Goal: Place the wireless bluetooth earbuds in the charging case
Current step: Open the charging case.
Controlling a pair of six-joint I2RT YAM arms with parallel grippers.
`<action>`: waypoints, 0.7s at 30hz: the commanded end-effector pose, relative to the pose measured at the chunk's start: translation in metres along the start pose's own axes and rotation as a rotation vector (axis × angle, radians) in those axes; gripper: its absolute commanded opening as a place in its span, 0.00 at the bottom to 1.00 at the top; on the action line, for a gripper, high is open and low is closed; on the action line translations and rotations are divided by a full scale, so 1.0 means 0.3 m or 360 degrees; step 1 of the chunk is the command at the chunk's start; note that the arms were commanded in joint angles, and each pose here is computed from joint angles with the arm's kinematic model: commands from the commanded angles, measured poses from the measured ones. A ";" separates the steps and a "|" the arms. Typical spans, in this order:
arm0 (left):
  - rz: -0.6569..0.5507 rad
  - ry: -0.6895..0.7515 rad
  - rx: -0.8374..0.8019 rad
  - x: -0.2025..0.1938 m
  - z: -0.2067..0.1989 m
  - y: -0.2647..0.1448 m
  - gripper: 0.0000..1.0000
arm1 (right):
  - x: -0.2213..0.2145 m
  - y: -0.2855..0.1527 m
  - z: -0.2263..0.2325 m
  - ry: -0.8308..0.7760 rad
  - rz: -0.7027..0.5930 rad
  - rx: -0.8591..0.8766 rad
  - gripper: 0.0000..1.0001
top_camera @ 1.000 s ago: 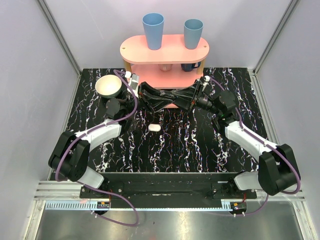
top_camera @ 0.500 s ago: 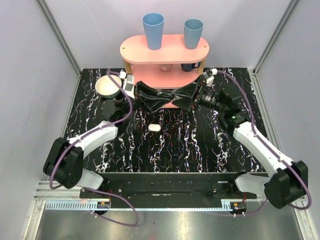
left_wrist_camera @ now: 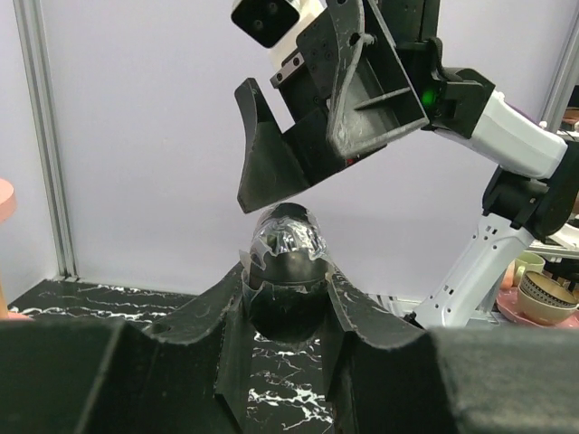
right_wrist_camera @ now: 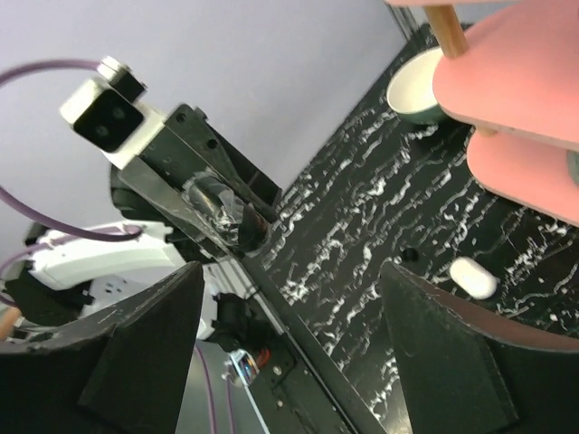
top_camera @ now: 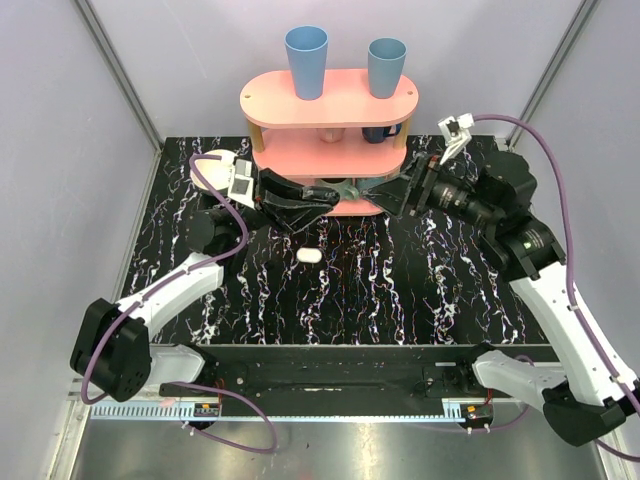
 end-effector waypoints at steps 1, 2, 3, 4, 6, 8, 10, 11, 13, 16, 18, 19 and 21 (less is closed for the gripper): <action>-0.0030 0.0049 -0.0007 0.018 -0.012 -0.005 0.00 | -0.050 0.024 -0.020 -0.0169 0.0142 -0.0077 0.85; -0.0025 0.0046 -0.0006 0.016 -0.011 -0.006 0.00 | -0.055 0.035 -0.009 -0.0197 0.0162 -0.0066 0.85; -0.0023 0.0042 -0.0003 0.015 -0.010 -0.006 0.00 | -0.057 0.042 -0.013 -0.0209 0.0166 -0.0086 0.85; -0.0019 0.0035 0.0002 0.013 -0.007 -0.006 0.00 | -0.066 0.045 -0.013 -0.0217 0.0192 -0.0097 0.85; -0.0011 0.0032 0.0000 0.010 -0.006 -0.006 0.00 | -0.066 0.062 -0.006 -0.0237 0.0200 -0.0115 0.85; -0.0001 0.0026 -0.0006 0.004 -0.010 -0.006 0.00 | -0.064 0.072 0.005 -0.0260 0.0200 -0.0101 0.85; 0.0003 0.0024 0.0005 0.001 -0.006 -0.010 0.00 | -0.060 0.078 0.019 -0.0269 0.0195 -0.0069 0.86; 0.0009 0.0018 0.0011 -0.006 -0.002 -0.012 0.00 | -0.058 0.081 0.028 -0.0271 0.0186 -0.0050 0.86; 0.0013 0.0011 0.0019 -0.011 -0.001 -0.015 0.00 | -0.050 0.082 0.043 -0.0271 0.0166 -0.0017 0.86; 0.0019 0.0002 0.0030 -0.018 0.004 -0.018 0.00 | -0.050 0.089 0.054 -0.0253 0.0160 0.0014 0.86; 0.0019 0.0001 0.0024 -0.016 0.002 -0.015 0.00 | -0.055 0.098 0.055 -0.0232 0.0168 0.0023 0.87; 0.0025 -0.0005 0.0023 -0.020 0.005 -0.014 0.00 | -0.060 0.103 0.057 -0.0220 0.0177 0.0026 0.86; 0.0026 -0.0006 0.0011 -0.018 0.001 -0.011 0.00 | -0.060 0.107 0.061 -0.0209 0.0171 0.0028 0.86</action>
Point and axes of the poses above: each gripper's point midway between its finger pads, its own y axis out along the fingers, its own z axis along the line the jaws close on, x = y × z, the point moved 4 cm from there along -y, back along the fingers, and after that the axes turned 7 degrees about -y, right-handed, at the moved point
